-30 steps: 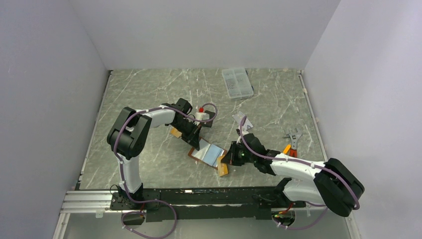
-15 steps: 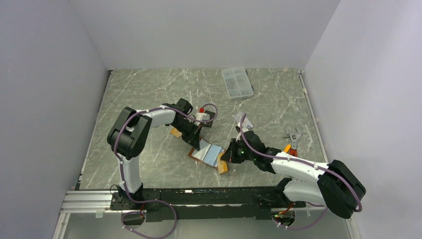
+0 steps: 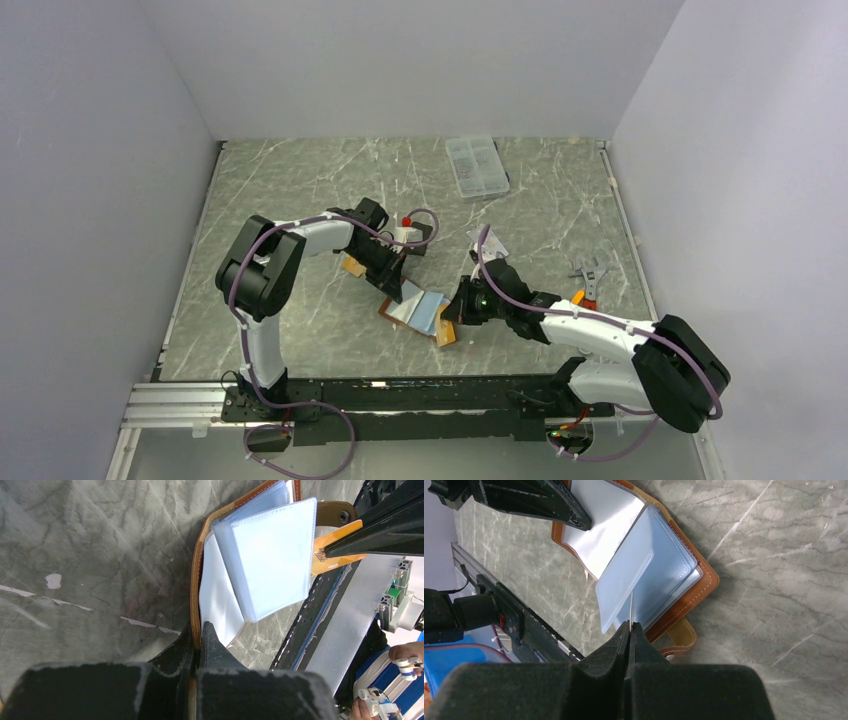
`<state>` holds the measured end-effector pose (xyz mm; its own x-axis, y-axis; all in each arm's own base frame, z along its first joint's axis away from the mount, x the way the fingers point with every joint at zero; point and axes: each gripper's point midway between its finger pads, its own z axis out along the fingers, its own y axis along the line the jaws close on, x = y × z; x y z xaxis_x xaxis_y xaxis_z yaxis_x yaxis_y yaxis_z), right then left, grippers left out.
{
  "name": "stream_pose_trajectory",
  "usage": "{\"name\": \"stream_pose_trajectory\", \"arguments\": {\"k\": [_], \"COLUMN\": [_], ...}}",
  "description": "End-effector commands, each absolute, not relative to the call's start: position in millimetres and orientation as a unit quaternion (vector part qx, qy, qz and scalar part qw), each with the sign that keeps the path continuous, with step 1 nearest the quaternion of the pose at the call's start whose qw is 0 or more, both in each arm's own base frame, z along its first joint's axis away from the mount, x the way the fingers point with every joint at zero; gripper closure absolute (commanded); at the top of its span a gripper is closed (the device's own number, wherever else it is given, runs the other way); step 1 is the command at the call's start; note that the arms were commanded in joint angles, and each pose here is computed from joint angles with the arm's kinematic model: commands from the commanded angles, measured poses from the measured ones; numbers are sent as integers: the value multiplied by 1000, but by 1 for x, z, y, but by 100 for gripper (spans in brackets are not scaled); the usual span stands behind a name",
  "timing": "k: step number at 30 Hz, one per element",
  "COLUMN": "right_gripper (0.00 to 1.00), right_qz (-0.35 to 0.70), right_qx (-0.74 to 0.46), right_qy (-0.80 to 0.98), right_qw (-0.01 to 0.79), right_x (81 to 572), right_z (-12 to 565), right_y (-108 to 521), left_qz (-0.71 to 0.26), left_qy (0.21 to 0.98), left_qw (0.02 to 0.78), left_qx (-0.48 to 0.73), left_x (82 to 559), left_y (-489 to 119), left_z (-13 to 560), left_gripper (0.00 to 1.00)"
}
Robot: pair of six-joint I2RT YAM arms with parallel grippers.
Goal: Put the credit cards into the card holder
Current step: Open the card holder at the center of the board.
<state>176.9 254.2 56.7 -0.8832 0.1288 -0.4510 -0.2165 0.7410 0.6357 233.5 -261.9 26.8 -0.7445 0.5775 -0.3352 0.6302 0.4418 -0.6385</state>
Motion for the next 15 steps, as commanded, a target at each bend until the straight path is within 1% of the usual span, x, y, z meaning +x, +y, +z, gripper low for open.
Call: {"name": "stream_pose_trajectory", "arguments": {"k": [1,7,12,15], "right_gripper": [100,100,100,100], "right_qz": [389,401,402,402], "right_qx": [-35,-38,-40,-40], "right_qy": [881,874,875,876], "right_qw": [268,271,264,265], "right_x": [194,204,207,209], "right_z": [84,94,91,90], "right_y": [272,285,291,293], "left_qz": [-392,-417,-449,-465], "left_qy": [838,831,823,816], "left_qw": [57,44,40,38], "left_qx": [376,366,345,342], "left_x": [237,232,232,232], "left_y": [-267,-273,-271,-272], "left_z": [44,48,54,60], "left_gripper": [100,100,100,91]}}
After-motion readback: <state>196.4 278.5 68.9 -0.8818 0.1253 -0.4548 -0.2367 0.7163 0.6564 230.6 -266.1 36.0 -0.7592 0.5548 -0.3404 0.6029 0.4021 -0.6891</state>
